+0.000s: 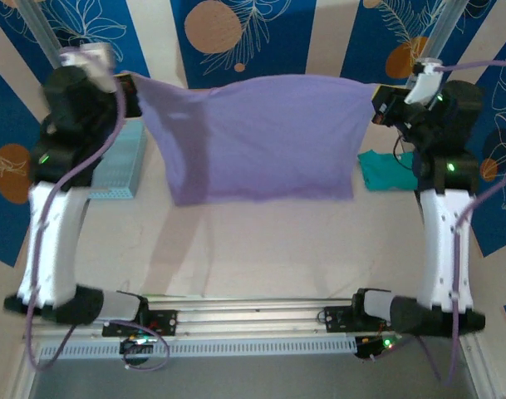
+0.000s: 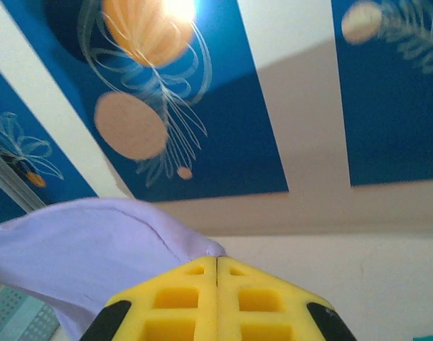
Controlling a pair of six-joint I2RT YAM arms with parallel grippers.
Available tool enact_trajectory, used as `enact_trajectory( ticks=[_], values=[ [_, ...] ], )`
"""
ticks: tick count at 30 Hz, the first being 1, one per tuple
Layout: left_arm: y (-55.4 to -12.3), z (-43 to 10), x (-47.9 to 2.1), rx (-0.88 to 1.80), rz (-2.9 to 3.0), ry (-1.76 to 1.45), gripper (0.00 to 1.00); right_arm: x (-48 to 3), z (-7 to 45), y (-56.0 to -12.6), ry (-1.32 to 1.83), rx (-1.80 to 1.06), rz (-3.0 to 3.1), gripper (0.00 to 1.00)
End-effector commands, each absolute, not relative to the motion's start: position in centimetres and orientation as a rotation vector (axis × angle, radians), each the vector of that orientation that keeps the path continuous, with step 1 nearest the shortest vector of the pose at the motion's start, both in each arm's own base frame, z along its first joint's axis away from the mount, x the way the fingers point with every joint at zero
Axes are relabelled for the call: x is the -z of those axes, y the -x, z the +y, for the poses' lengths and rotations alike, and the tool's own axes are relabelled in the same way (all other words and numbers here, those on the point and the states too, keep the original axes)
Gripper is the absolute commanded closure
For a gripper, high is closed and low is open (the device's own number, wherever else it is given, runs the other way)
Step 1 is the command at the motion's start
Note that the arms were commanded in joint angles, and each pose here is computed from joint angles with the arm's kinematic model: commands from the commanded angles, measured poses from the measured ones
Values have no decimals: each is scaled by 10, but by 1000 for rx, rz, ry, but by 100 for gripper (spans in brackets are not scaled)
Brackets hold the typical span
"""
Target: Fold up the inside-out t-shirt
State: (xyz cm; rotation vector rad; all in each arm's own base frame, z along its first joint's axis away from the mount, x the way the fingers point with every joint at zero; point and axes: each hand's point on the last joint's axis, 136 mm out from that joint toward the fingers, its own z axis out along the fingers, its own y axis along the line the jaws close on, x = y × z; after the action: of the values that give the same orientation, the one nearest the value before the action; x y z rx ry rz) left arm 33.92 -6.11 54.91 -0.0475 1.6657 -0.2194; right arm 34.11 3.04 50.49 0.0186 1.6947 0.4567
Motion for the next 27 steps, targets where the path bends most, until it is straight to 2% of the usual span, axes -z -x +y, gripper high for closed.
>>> enact_trajectory(
  ticks=[1,10,12,15,17,20,23,27],
  values=[
    [-264,-55,-606,338,1461,22,100,-545,32,-275,22,-392,1581,100],
    [-104,-45,-682,578,1121,-43,100,-611,42,-137,54,-328,1345,100],
    [-87,-44,-692,603,1079,-55,100,-622,43,-117,61,-316,1304,100],
    [-86,-41,-699,582,1067,-48,100,-635,43,-102,68,-300,1262,100],
    [-103,-36,-699,525,1093,-14,100,-638,42,-103,69,-283,1254,100],
    [-156,-26,-687,382,1181,58,100,-636,36,-125,61,-253,1281,100],
    [-230,-29,-659,259,1321,88,100,-622,28,-164,53,-217,1336,100],
    [-332,-50,-596,188,1499,65,100,-582,18,-234,46,-191,1412,100]
  ],
)
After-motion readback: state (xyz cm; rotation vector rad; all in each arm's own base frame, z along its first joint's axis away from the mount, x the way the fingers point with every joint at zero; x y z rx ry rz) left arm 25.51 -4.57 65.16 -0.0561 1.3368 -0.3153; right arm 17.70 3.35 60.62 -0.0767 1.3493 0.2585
